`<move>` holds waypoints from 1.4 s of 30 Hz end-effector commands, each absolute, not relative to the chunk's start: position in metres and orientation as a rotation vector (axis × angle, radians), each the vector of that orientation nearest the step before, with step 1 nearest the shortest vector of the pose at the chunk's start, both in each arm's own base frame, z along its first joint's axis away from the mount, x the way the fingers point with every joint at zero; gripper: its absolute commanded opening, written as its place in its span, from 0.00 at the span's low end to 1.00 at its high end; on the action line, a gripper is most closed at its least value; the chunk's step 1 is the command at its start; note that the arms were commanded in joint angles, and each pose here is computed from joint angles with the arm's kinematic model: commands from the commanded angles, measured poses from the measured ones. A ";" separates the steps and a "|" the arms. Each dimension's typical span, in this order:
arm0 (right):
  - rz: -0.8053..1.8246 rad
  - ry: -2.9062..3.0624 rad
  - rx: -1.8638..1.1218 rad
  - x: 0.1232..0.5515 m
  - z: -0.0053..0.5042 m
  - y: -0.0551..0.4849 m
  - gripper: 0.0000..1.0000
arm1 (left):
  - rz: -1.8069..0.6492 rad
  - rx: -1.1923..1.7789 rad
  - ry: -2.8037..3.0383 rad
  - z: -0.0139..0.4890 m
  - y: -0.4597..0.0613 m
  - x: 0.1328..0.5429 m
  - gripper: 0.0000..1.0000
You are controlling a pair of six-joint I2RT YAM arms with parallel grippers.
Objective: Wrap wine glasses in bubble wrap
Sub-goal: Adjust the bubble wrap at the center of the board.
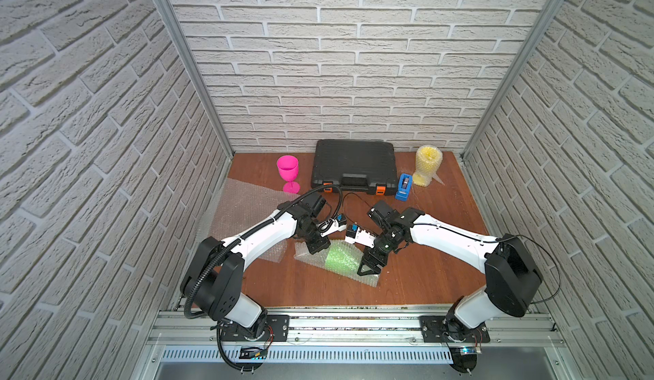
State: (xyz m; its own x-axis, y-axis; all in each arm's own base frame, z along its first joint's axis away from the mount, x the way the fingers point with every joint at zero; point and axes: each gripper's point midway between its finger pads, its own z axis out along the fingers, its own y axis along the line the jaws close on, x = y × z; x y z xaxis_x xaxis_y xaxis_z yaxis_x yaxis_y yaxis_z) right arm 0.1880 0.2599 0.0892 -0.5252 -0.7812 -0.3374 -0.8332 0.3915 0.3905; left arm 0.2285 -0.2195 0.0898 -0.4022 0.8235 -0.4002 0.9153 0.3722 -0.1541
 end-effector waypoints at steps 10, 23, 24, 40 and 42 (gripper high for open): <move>0.623 2.435 -1.549 0.204 0.091 0.254 0.09 | -0.591 1.461 2.369 0.113 -0.204 0.221 0.22; 0.400 2.131 -1.818 0.219 0.111 0.243 0.03 | -0.798 1.378 2.157 0.177 -0.218 0.230 0.80; 0.399 2.112 -1.825 0.219 0.112 0.243 0.03 | -0.823 1.380 2.157 0.176 -0.221 0.232 0.81; 0.408 2.071 -1.835 0.220 0.110 0.246 0.03 | -1.044 1.439 2.298 0.113 -0.243 0.220 0.64; 0.412 2.063 -1.835 0.220 0.112 0.247 0.03 | -0.998 1.437 2.349 0.104 -0.238 0.222 0.53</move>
